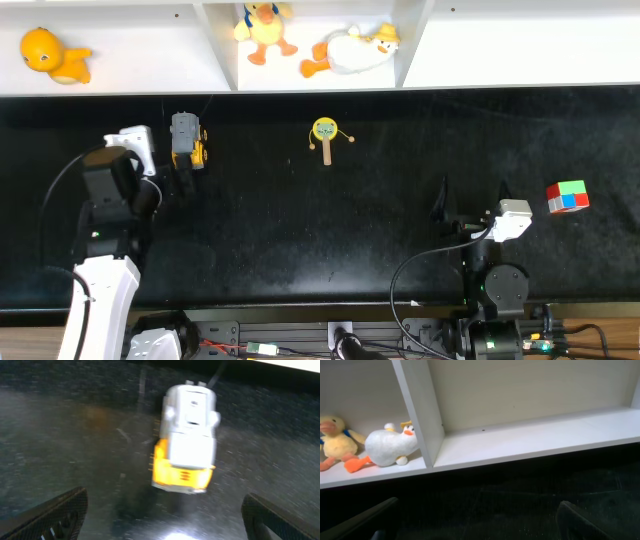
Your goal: Store Toys
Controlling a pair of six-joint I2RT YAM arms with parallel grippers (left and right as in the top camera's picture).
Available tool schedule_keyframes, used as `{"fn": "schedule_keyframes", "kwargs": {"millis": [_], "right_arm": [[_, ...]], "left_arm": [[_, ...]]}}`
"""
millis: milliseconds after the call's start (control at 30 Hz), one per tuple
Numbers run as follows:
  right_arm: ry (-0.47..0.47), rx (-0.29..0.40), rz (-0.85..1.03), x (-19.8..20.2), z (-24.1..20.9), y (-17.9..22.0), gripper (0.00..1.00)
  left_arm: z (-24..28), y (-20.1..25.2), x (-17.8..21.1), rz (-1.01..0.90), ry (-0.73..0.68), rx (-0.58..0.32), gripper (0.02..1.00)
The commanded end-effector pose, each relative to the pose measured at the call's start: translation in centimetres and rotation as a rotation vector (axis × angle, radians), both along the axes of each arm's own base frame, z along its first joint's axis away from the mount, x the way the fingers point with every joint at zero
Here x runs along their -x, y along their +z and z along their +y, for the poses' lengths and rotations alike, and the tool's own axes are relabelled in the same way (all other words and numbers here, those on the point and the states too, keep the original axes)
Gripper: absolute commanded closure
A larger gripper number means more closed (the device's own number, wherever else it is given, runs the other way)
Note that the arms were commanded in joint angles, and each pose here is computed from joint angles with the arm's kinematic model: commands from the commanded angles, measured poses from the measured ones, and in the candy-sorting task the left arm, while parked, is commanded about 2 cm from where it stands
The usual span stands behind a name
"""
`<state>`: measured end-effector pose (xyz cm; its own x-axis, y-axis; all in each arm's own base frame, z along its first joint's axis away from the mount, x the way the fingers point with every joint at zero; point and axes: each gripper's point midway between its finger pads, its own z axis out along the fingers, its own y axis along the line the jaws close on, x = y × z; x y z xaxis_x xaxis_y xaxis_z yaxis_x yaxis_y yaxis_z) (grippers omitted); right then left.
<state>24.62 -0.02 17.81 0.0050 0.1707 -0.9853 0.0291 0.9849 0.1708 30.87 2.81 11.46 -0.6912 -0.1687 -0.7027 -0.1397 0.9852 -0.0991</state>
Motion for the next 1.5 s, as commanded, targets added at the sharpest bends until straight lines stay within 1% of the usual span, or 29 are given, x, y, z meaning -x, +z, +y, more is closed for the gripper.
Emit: {"fn": "schedule_keyframes", "kwargs": {"millis": [33,133,267,433,600,767,900,1200,1267,1333,1367,1400,1433,1467,1500], "right_arm": [[-0.006,-0.003,0.002,0.0,-0.1,-0.4,0.005],[-0.006,-0.003,0.002,0.0,-0.1,-0.4,0.005],[-0.006,-0.003,0.002,0.0,-0.1,-0.4,0.005],[-0.006,-0.003,0.002,0.0,-0.1,-0.4,0.005],[-0.006,-0.003,0.002,0.0,-0.1,-0.4,0.007],[-0.006,-0.003,0.002,0.0,-0.1,-0.4,0.005],[-0.006,-0.003,0.002,0.0,-0.1,-0.4,0.005],[-0.006,-0.003,0.002,0.0,-0.1,-0.4,0.005],[-0.006,-0.003,0.002,0.0,-0.1,-0.4,0.005],[-0.006,-0.003,0.002,0.0,-0.1,-0.4,0.005],[-0.006,-0.003,0.002,0.0,-0.1,-0.4,0.005],[-0.006,-0.003,0.002,0.0,-0.1,-0.4,0.007],[-0.006,-0.003,0.002,0.0,-0.1,-0.4,0.007],[-0.006,-0.003,0.002,0.0,-0.1,-0.4,0.005],[-0.006,-0.003,0.002,0.0,-0.1,-0.4,0.007]], "left_arm": [[-2.9,-0.4,0.2,0.015,-0.078,0.045,0.020],[-3.9,-1.5,0.1,0.051,-0.102,0.040,0.020],[-4.2,-2.6,-1.2,0.055,-0.094,0.014,0.018],[-3.7,-2.4,-2.5,0.012,-0.074,-0.008,0.020],[-2.8,-3.2,-2.7,0.031,-0.029,-0.042,0.025],[-2.6,-3.4,-3.4,0.019,-0.020,-0.052,0.027],[-2.0,-3.4,-3.7,0.010,0.004,-0.076,0.031],[-1.9,-3.9,-4.6,-0.007,0.009,-0.078,0.045],[-1.9,-3.9,-4.8,-0.011,0.009,-0.078,0.069],[-1.9,-3.9,-4.9,-0.013,0.009,-0.078,0.128],[-1.9,-3.9,-4.9,-0.012,0.009,-0.078,0.176],[-1.9,-3.9,-4.9,-0.012,0.009,-0.078,0.255],[-1.9,-3.9,-4.9,-0.012,0.009,-0.078,0.314],[-1.9,-3.9,-4.9,-0.012,0.009,-0.078,0.362],[-1.9,-3.9,-4.9,-0.012,0.009,-0.078,0.391]]}}
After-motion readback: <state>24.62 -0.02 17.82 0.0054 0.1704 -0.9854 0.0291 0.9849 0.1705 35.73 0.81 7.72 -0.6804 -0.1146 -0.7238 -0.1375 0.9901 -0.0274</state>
